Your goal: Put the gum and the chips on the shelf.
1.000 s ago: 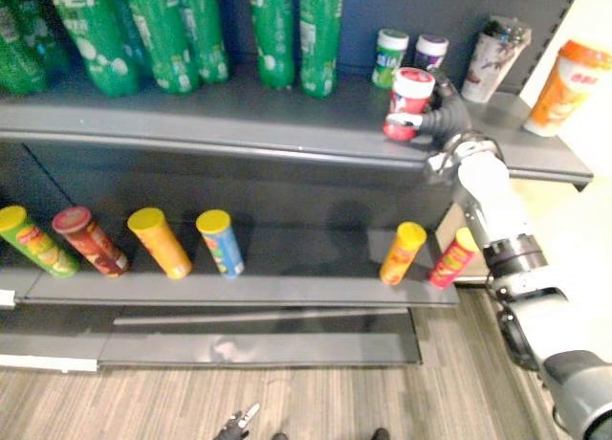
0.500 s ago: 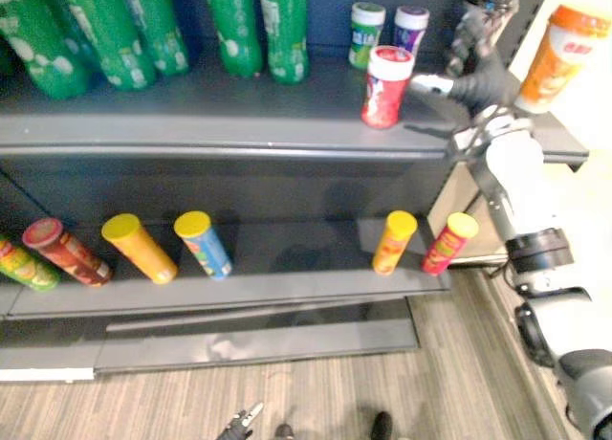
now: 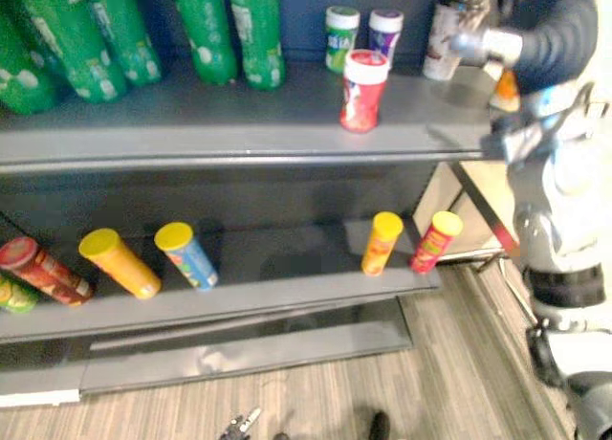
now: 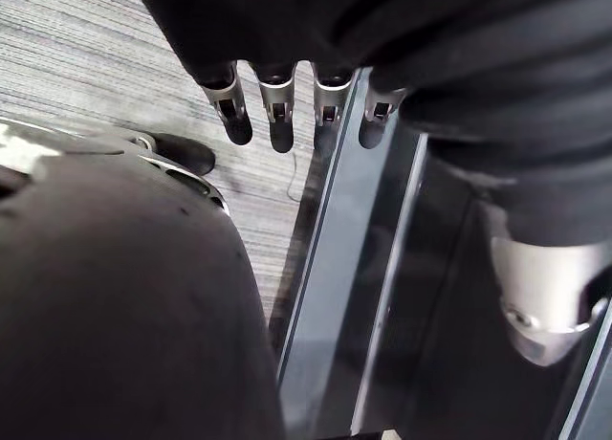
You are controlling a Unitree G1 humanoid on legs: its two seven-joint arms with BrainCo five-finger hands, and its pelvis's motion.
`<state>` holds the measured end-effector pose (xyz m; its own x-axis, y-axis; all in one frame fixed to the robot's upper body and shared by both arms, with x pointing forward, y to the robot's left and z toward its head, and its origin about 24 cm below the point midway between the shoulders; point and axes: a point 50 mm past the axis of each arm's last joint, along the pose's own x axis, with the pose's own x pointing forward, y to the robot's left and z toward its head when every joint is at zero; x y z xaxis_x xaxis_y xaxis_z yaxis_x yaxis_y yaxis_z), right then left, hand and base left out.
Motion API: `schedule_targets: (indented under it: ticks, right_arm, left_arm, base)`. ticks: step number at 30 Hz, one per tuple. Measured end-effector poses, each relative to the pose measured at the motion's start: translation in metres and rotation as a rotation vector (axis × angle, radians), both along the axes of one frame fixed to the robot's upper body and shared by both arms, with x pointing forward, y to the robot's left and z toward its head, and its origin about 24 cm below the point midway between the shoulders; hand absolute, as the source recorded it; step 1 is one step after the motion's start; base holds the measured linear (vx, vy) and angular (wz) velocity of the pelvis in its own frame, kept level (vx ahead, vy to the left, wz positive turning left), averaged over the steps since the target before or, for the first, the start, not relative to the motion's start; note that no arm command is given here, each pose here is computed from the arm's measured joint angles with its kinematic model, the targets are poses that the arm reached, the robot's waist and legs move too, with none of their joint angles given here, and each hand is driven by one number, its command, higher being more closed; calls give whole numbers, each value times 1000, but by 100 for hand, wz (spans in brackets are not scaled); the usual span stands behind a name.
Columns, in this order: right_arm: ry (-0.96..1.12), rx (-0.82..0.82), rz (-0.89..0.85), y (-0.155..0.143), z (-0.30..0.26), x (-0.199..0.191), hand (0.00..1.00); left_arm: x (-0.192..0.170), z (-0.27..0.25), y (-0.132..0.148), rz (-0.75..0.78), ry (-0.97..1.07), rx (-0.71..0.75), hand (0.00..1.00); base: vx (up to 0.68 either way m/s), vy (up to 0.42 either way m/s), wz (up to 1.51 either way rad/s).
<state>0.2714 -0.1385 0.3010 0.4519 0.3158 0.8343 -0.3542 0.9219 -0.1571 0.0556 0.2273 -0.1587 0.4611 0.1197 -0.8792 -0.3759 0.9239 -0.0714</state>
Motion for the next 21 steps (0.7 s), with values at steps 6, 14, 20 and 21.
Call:
schedule_targets:
  ticks: [6,14,20,21]
  right_arm:
    - [378,38,224,19,-103,-19,0]
    - [969,18,516,47,-234,-73,0]
    - [1364,94,411,31,-320,-108,0]
    - [1457,130,357,24,-340,-117,0]
  left_arm:
    - [-5,-2,-5,20,17,-4,0]
    - [-12,-3,-6,62,31,23,0]
    - [-19,-5,-7,95,54,11,0]
    - [-19,-5,-7,96,57,11,0]
  base:
    - [-4,-9,-14]
    - [-5,-12,-15]
    - [-7,-4,-8]
    - [0,0,0]
